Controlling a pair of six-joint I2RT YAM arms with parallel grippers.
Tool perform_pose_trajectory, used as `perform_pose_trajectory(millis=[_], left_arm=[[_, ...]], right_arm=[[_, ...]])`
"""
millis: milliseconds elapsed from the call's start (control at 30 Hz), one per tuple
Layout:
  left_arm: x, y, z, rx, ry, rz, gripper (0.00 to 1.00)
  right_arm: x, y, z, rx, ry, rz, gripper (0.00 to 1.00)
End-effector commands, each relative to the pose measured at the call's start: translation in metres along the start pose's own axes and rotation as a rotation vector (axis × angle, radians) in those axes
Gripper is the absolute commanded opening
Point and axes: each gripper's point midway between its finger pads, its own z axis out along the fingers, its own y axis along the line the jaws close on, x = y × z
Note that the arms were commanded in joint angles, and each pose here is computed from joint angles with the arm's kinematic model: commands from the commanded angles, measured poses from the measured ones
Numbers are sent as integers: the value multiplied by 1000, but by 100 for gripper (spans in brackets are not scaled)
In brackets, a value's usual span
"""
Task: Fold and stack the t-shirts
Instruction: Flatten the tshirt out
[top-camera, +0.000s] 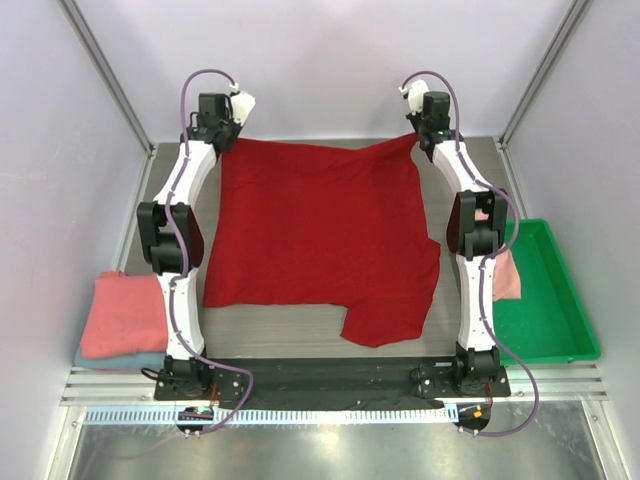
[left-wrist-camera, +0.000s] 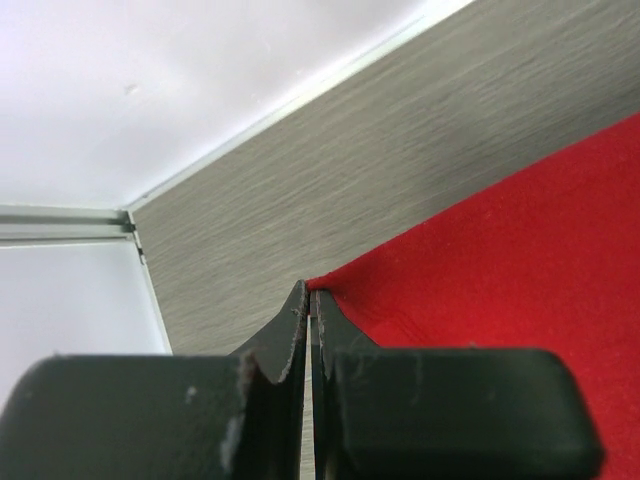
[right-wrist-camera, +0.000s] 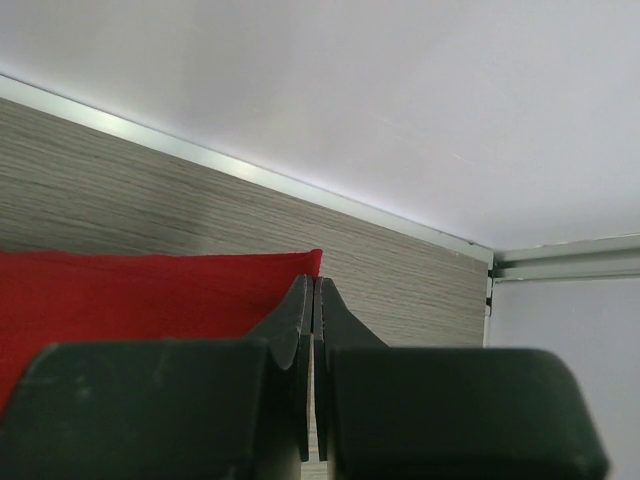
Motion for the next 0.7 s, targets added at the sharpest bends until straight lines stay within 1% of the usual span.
perform_pose_trajectory(millis=[0, 33, 100, 133, 200, 233, 267, 300, 333, 367, 400, 433, 467, 533, 567, 600, 667], left_arm=[[-72, 59, -68, -141, -190, -24, 0], [-78, 62, -80, -143, -204, -30, 0], [-88, 65, -104, -141, -239, -45, 0], [-99, 73, -131, -157, -279, -49, 0], [-102, 74, -153, -155, -298, -56, 0], [-108, 79, -178, -166, -321, -62, 0], [-107, 78, -186, -161, -323, -66, 0], [-107, 77, -195, -156, -329, -78, 0], [-111, 80, -220, -165, -354, -81, 0], [-105, 76, -223, -153, -345, -84, 0], [-105, 76, -234, -156, -355, -91, 0], [-103, 76, -243, -155, -358, -91, 0], [-102, 78, -264, -170, -377, -91, 0], [-99, 79, -281, -184, -384, -81, 0], [-102, 84, -306, -209, -418, -79, 0], [-103, 86, -317, -222, -431, -74, 0], [-105, 93, -343, -260, -458, -68, 0]], right_arm=[[-89, -59, -53, 96, -203, 57, 1], [-106, -72, -75, 106, -238, 63, 1], [-126, -86, -102, 122, -287, 73, 1], [-147, -103, -132, 145, -336, 83, 1], [-157, -112, -161, 146, -367, 99, 1], [-163, -118, -175, 149, -386, 108, 1], [-175, -127, -208, 148, -417, 120, 1], [-179, -130, -223, 142, -429, 142, 1], [-179, -132, -237, 134, -435, 156, 1], [-187, -141, -271, 138, -468, 166, 1], [-191, -143, -290, 132, -491, 176, 1], [-187, -139, -301, 119, -488, 177, 1], [-193, -148, -339, 124, -529, 183, 1], [-192, -145, -366, 100, -552, 166, 1], [-191, -148, -384, 99, -561, 160, 1], [-196, -154, -415, 108, -605, 156, 1], [-198, -161, -449, 120, -640, 140, 1]])
